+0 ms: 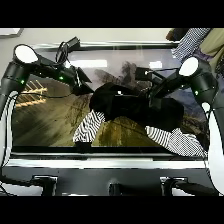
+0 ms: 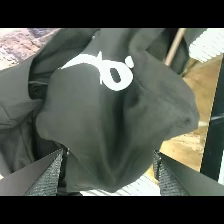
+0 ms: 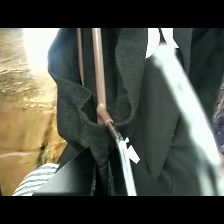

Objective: Fold the clothes and pants, and hang the long-sleeved shirts on hangers.

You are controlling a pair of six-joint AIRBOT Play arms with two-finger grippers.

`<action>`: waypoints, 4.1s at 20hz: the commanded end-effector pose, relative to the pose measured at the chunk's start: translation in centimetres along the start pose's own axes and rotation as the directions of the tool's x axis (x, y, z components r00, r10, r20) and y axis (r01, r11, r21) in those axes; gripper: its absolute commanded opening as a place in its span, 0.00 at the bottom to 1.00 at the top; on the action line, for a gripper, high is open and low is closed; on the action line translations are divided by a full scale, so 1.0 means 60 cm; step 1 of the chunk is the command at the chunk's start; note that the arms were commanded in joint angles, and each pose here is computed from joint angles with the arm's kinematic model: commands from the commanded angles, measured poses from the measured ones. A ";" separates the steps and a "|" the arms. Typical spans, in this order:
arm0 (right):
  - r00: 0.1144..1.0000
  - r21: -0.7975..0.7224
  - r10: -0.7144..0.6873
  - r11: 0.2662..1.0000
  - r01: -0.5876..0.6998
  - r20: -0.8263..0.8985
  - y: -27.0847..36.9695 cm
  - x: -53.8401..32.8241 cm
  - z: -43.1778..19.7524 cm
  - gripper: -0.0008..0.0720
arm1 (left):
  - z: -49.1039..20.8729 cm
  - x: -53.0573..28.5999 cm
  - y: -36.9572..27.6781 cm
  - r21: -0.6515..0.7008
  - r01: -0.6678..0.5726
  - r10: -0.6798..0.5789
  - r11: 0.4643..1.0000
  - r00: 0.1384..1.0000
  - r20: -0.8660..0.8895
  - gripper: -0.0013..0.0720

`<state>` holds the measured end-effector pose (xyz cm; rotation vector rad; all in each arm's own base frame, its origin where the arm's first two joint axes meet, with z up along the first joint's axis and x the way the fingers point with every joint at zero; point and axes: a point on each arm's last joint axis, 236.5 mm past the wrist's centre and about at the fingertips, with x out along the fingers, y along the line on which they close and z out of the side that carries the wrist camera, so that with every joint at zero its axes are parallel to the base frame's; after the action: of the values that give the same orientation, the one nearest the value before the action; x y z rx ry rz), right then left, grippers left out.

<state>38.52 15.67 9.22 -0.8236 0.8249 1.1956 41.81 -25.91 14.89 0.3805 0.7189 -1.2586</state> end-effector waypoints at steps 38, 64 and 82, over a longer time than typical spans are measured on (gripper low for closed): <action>0.923 0.542 -0.377 0.794 0.277 0.080 0.017 -0.277 -0.149 0.78 | 0.055 -0.045 -0.104 0.252 -0.030 0.014 0.967 0.998 0.066 0.05; 0.958 0.360 -0.045 0.931 -0.062 0.283 0.068 -0.065 -0.087 0.05 | 0.064 -0.057 -0.112 0.249 -0.042 0.023 0.968 0.996 0.082 0.08; 0.738 0.561 -0.661 0.562 0.607 -0.136 0.135 -0.343 -0.139 0.05 | 0.187 -0.142 0.057 -0.591 -0.133 0.437 0.796 0.802 0.408 1.00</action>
<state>27.04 3.60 20.64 -0.6024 0.6675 0.5218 44.65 -27.10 26.33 -0.0363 0.4761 -0.8861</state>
